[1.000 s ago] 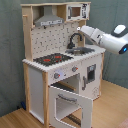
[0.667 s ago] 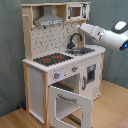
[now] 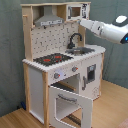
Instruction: Play with the kitchen
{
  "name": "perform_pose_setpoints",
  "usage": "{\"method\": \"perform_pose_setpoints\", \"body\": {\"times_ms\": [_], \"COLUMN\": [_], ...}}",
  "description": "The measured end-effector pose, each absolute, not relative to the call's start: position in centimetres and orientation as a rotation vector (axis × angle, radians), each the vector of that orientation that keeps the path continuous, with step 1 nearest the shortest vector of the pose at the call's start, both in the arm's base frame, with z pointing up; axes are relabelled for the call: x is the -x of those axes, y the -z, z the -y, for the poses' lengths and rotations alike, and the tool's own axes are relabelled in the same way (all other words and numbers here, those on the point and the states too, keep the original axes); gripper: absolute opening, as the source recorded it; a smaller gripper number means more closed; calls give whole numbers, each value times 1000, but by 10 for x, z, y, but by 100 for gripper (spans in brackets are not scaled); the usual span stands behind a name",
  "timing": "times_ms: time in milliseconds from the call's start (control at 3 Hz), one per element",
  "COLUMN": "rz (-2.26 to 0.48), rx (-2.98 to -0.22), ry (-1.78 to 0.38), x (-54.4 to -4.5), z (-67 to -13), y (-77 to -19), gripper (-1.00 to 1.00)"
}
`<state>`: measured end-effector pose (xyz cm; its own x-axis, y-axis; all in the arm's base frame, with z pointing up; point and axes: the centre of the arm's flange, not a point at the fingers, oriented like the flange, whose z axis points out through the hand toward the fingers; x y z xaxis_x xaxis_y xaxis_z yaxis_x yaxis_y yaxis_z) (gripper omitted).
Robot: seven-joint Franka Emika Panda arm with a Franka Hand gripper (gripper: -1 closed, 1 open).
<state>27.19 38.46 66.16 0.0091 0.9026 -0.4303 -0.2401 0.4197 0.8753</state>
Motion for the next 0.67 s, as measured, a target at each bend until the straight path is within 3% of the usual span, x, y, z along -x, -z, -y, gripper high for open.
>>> {"method": "perform_pose_setpoints", "body": {"times_ms": [667], "rz": [-1264], "rx": [-615], "ry": [-899], "x": [-285], "z": [-372], "y": [-690], "gripper": [100]}}
